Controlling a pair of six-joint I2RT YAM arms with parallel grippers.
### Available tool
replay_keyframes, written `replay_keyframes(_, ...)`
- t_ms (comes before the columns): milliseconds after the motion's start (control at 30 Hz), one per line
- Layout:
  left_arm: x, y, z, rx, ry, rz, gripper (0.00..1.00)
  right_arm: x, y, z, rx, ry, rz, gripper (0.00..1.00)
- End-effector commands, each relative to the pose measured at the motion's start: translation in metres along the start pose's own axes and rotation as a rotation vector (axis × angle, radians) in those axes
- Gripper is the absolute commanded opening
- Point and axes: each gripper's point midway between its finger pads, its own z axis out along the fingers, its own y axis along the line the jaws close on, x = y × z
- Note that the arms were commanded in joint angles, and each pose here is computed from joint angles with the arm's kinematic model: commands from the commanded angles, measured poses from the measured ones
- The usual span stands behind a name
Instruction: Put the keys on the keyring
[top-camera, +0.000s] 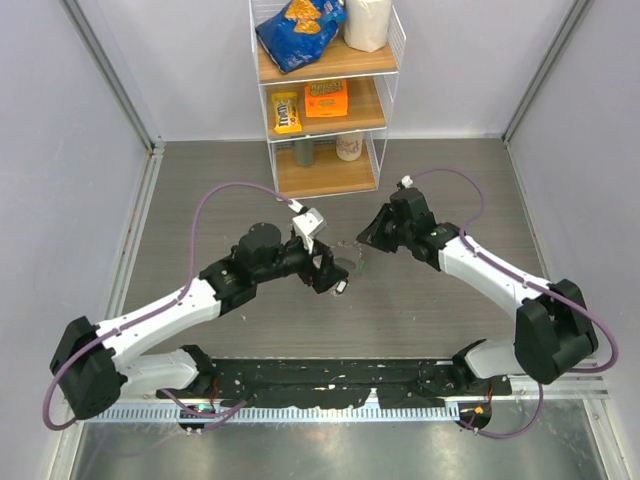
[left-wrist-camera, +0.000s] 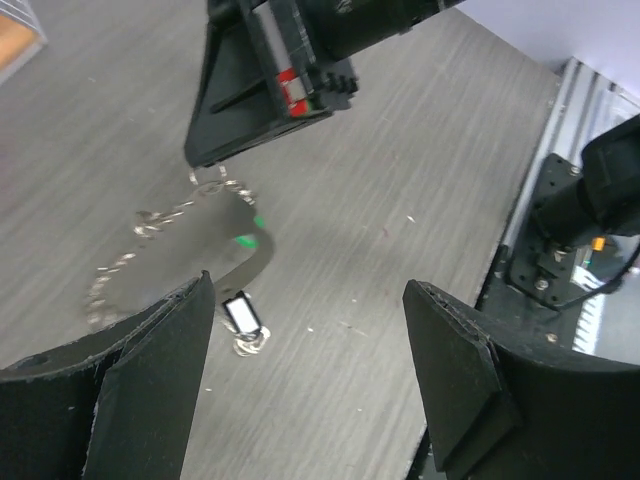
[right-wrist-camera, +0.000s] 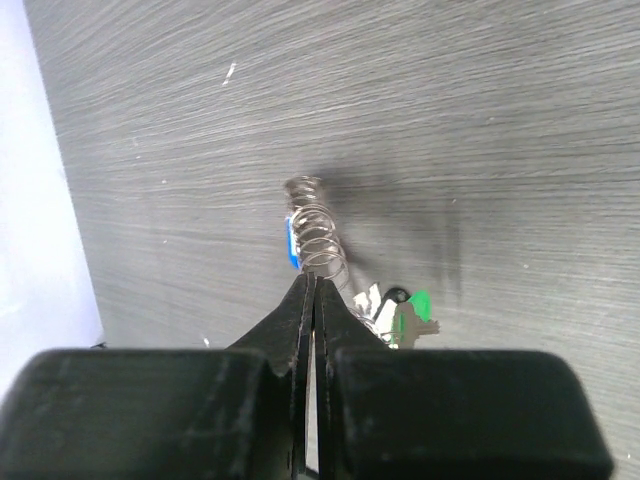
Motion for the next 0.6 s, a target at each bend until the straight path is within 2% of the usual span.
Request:
replay_keyframes(0,-0.028,0.013,-0.012,-0.126,-0.159,0.177,0.82,-0.024,0.047,-0.037,-0.120,-0.048,-0.034,0.05)
replay_keyframes(300,-0.032,0.020,0.000,-0.263,-0.245,0.315,0.82,-0.017,0.062,-0.053,-0.112,-0.014,-0.068,0.05)
replay_keyframes(567,-0.032,-0.002,0.015,-0.208,-0.239,0.330,0.83,-0.006,0.040,-0.063,-0.067,-0.026,-0.077,0.06)
